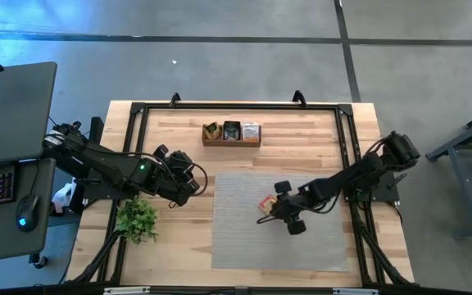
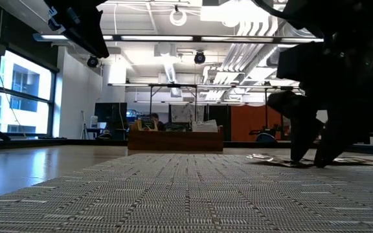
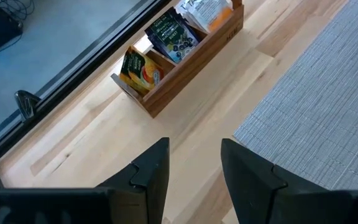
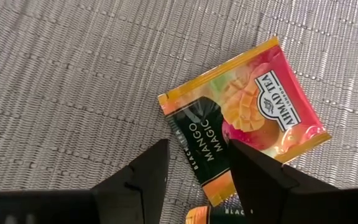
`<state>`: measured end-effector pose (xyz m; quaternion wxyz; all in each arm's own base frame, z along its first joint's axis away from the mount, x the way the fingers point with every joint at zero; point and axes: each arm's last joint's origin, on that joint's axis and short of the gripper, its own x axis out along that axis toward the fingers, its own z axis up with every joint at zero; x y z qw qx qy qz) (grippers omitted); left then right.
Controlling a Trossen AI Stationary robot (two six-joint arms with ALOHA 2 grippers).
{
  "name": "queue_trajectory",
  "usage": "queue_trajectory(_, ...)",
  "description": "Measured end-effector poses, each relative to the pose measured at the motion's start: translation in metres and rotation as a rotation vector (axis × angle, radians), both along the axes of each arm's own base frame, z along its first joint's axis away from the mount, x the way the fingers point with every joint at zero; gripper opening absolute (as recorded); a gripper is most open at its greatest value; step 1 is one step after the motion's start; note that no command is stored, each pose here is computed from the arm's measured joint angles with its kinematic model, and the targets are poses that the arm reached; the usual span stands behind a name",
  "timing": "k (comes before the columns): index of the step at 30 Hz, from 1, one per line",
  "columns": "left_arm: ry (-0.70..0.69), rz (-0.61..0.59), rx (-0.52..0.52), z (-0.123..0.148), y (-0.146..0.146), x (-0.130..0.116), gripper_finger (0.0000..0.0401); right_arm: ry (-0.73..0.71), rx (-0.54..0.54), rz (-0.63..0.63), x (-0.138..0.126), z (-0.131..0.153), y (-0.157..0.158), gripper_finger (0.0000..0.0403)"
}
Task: Pick & Place Tea
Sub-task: Put the orange tea bag into the left section of the wooden organizer
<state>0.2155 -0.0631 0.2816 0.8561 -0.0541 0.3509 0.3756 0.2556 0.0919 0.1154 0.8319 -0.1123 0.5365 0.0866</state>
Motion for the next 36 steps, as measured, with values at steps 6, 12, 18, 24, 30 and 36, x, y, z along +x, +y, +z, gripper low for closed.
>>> queue_trajectory(6, -0.003, 0.000, -0.001, 0.000, 0.000, 0.000, 0.0142, -0.008, 0.012, 0.038, -0.009, -0.012, -0.009, 0.0136)
queue_trajectory(12, -0.019, 0.014, -0.013, 0.000, 0.000, 0.001, 0.0142, -0.031, 0.015, 0.090, -0.008, -0.013, -0.010, 0.0048)
queue_trajectory(18, -0.023, 0.016, -0.016, 0.000, 0.000, 0.001, 0.0142, -0.057, 0.018, 0.090, -0.007, -0.014, -0.009, 0.0012)
queue_trajectory(24, -0.024, 0.016, -0.017, 0.000, 0.000, 0.001, 0.0142, -0.120, 0.064, 0.080, -0.006, -0.003, -0.009, 0.0004)
queue_trajectory(30, -0.038, 0.012, -0.022, 0.001, -0.001, 0.002, 0.0142, -0.357, 0.110, 0.075, -0.001, 0.035, -0.008, 0.0003)
queue_trajectory(36, -0.044, -0.055, -0.089, 0.002, -0.005, 0.008, 0.0142, -0.549, 0.002, 0.257, 0.004, 0.055, -0.006, 0.0002)
